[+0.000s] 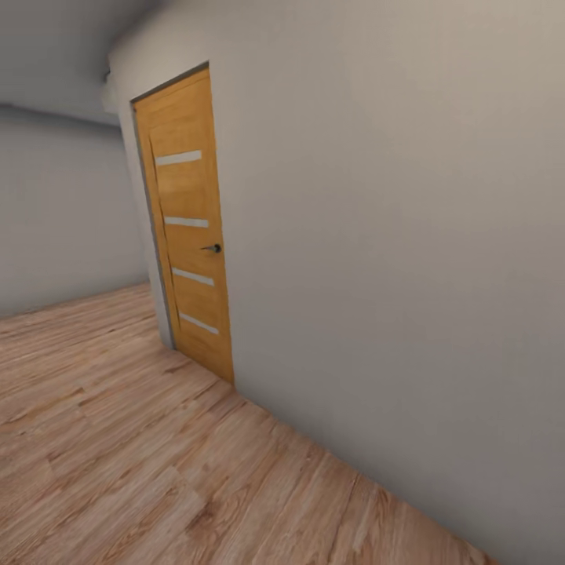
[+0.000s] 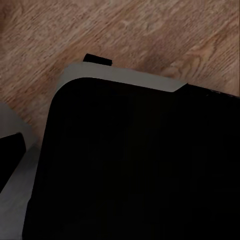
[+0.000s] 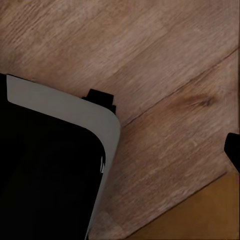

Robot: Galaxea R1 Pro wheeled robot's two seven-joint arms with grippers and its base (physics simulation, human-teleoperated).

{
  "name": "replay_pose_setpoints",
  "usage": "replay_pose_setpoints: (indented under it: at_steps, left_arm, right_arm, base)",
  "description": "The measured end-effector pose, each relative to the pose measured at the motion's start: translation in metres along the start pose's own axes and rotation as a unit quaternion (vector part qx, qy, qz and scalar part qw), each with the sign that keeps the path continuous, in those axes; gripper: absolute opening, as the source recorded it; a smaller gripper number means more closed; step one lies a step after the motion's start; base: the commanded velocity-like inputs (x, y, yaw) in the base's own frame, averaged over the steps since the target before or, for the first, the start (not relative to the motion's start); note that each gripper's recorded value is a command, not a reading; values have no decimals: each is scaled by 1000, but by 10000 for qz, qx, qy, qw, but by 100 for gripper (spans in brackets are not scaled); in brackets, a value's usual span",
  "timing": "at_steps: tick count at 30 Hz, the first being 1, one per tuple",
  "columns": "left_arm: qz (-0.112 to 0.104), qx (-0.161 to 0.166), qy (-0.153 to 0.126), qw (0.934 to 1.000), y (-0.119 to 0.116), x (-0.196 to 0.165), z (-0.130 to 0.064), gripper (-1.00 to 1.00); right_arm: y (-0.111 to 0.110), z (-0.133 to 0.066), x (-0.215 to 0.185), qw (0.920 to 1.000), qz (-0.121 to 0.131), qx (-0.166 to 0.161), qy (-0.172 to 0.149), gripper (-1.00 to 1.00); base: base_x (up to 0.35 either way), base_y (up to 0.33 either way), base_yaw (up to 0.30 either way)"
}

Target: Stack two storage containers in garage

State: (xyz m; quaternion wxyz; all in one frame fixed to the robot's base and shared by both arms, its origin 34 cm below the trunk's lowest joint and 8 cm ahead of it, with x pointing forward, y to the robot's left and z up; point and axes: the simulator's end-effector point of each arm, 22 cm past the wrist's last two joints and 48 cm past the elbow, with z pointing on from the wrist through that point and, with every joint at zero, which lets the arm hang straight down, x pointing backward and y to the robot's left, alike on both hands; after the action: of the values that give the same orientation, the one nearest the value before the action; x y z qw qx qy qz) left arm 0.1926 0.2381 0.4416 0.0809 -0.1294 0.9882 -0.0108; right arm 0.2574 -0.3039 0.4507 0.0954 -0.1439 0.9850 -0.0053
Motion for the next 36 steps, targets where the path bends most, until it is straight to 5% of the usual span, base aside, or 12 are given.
replay_pose_setpoints:
  at_steps: [15,36]
  left_arm:
    - [-3,-5,0,10000,0,0,0,100]
    - [0,-7,2,10000,0,0,0,100]
  right_arm:
    - [0,0,0,10000,0,0,-2,100]
    - [0,0,0,10000,0,0,-3,100]
  base:
    - [153,0,269]
    - [311,0,269]
